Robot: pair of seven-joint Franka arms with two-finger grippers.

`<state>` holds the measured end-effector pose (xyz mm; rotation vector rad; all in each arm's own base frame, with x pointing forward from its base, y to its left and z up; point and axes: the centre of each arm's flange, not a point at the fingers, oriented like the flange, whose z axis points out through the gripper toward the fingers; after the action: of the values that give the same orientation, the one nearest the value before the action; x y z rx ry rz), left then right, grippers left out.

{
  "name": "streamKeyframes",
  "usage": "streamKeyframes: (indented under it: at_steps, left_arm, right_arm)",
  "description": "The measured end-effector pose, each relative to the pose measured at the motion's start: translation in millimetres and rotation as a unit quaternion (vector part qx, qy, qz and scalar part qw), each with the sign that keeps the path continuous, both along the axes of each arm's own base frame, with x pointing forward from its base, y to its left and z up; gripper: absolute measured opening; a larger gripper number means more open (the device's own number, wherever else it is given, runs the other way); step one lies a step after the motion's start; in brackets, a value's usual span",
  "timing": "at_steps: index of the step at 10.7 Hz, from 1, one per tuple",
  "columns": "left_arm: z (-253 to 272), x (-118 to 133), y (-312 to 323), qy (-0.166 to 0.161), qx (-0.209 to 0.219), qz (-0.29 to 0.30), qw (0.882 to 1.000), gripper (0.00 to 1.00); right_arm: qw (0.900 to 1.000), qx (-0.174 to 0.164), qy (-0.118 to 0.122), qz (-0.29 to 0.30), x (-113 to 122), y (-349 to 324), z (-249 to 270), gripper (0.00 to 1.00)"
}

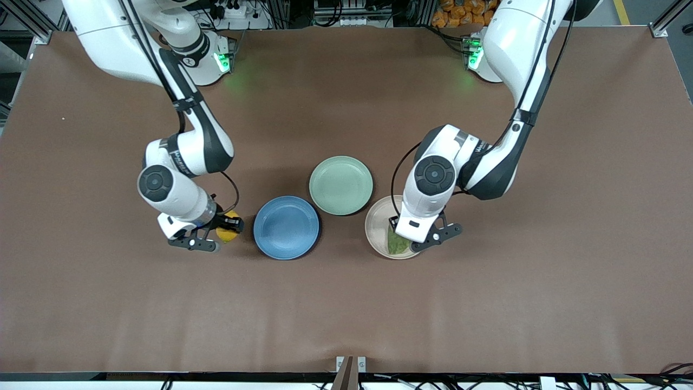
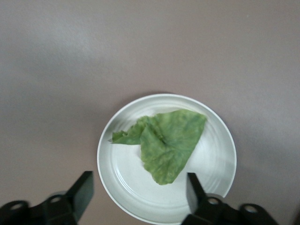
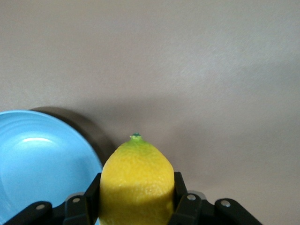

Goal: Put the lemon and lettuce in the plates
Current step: 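Release the lettuce onto the beige plate while the right gripper carries the lemon, then lower the lemon onto the blue plate and open the right gripper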

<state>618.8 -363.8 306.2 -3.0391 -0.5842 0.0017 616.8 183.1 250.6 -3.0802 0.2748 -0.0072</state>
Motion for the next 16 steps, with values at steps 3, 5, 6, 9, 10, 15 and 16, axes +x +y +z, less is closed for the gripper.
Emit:
streamKeyframes:
  at_steps: [3,5,6,9,10,15,16]
  left_arm:
    - [21,33,58,-0.014,-0.003,-0.004,1.0,1.0]
    - [31,47,99,-0.006,0.001,-0.021,1.0,1.0]
    - [34,50,117,0.003,0.005,-0.023,1.0,1.0]
    - [36,64,184,0.026,-0.006,0.042,0.999,1.0]
    - [34,66,206,0.034,-0.019,0.068,0.997,1.0]
    - [28,26,229,0.026,-0.042,0.107,0.993,1.0]
    - [27,11,227,0.017,-0.044,0.108,0.993,1.0]
  right_arm:
    - [1.0,0.002,0.0,-0.02,-5,46,-6,0.61]
    - [1.0,0.004,-0.002,-0.029,-7,81,-15,0.61]
    - [0.999,0.006,-0.007,-0.032,-7,92,-21,0.61]
    - [0.999,0.015,-0.024,-0.041,-7,108,-40,0.61]
    - [0.999,0.016,-0.026,-0.042,-8,113,-44,0.61]
    - [0.999,0.0,-0.038,-0.003,-17,135,-44,0.61]
    - [0.999,-0.01,-0.043,0.009,-17,135,-45,0.61]
